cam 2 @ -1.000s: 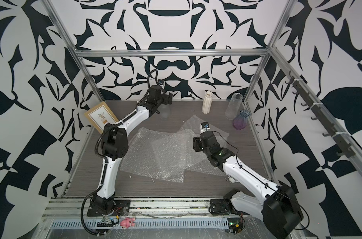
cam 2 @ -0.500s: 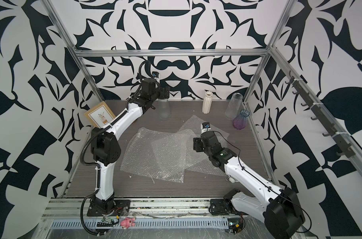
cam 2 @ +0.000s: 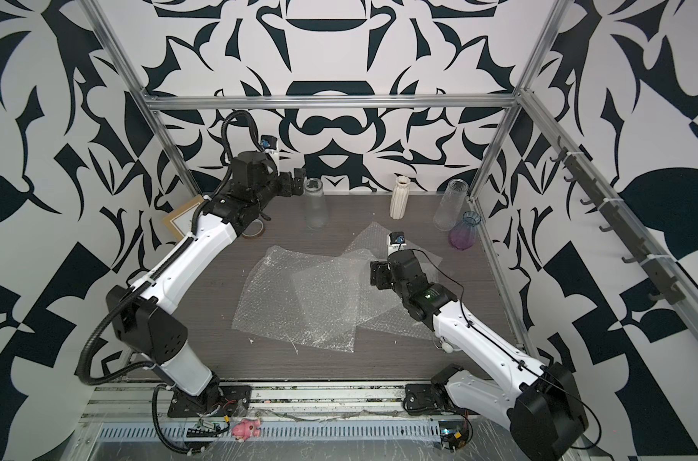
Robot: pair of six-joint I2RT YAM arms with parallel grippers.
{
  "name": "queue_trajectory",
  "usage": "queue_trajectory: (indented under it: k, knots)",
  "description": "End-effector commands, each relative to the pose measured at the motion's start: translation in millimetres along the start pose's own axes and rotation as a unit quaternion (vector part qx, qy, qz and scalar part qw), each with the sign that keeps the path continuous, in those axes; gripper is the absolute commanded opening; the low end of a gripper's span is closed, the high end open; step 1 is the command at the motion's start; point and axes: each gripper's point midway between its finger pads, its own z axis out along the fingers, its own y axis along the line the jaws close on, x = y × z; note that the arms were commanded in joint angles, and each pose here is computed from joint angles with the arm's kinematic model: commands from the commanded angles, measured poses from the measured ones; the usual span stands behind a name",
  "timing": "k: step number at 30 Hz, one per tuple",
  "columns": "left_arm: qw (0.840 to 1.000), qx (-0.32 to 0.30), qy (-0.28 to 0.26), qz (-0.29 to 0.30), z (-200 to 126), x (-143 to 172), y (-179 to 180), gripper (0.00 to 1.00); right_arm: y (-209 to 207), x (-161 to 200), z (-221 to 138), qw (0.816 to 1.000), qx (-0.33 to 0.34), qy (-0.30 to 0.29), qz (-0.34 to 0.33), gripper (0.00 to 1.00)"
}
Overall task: Unwrap the vase from the bubble wrap
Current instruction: Place the vase at the center of the board, then reset both arms
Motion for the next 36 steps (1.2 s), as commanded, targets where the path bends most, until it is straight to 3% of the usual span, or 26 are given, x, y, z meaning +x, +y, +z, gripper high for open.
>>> queue_trajectory:
  k: [1,8,16,26,36]
  knots:
    - [1.0,-0.017,0.002,0.005,-29,9,12,0.99,5,-29,-12,0.999,-0.011,-0.053,0.001,0.82]
    - [0.999,-0.046,0.004,0.004,-97,44,36,0.99,-1,-38,-19,0.996,-0.002,-0.091,-0.018,0.84]
    - [0.996,-0.088,-0.008,0.016,-137,112,65,0.99,-23,-34,-29,0.99,0.046,-0.128,-0.038,0.84]
    - [0.993,-0.118,-0.006,-0.007,-148,181,85,0.99,-47,-3,-41,0.984,0.069,-0.158,-0.048,0.84]
    - [0.98,-0.196,-0.003,-0.025,-132,232,126,0.99,-83,25,-31,0.974,0.161,-0.145,-0.068,0.84]
